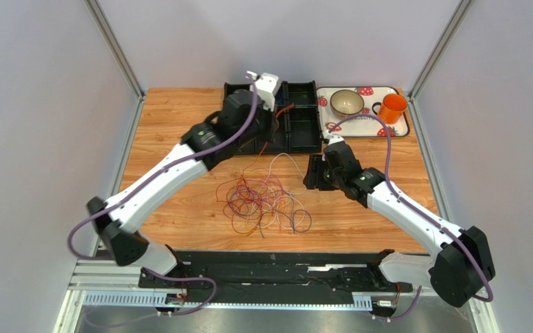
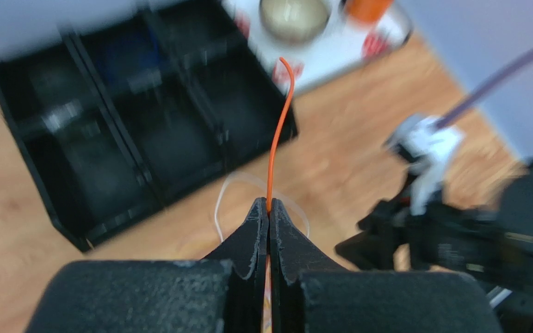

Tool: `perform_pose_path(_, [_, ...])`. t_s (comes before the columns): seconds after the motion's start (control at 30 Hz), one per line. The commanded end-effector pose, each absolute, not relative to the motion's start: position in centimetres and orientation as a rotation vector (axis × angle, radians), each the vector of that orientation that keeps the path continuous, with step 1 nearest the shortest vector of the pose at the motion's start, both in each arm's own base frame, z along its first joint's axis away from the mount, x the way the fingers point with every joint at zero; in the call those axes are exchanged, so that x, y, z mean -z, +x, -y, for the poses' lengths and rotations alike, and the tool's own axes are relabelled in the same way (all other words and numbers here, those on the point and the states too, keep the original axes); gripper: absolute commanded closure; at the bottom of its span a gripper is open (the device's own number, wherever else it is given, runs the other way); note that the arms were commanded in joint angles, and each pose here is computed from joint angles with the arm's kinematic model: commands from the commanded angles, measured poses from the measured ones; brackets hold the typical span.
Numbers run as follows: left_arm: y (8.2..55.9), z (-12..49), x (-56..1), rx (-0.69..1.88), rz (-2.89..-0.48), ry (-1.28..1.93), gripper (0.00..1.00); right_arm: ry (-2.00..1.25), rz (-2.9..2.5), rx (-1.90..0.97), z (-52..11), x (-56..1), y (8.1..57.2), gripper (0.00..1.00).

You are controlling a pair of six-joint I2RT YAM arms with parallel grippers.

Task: Untangle the cables
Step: Untie the cable.

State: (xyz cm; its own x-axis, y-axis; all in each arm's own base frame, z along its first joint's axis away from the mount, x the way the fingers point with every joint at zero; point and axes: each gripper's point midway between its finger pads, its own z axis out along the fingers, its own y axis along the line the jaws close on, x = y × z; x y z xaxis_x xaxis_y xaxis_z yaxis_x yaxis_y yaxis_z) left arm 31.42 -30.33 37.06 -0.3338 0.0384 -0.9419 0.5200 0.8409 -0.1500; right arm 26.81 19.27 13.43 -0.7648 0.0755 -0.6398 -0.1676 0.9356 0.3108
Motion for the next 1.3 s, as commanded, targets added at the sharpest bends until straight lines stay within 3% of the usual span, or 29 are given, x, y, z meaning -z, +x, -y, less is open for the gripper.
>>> perform_pose_path(0.0, [31.6,29.6,-33.3,0.627,-2.067,0.311,1.00,-0.196,-2.276,-0.680,-22.0,-16.4,26.1,0.44])
perform_pose_path(0.27, [32.0,30.3,-34.0,0.817,-2.088,0.251,1.00,-0.342,-1.927,-1.091,-26.5,-21.4,23.8,0.44])
perform_pose_path(0.53, [32.0,31.3,-38.1,1.166,-2.052,0.237,1.00,-0.448,-1.727,-1.089,-29.5,-23.4,25.3,0.44])
perform_pose_path(1.27, [32.6,31.9,-38.9,1.252,-2.061,0.225,1.00,-0.429,-1.547,-0.982,-35.1,-23.7,30.0,0.44])
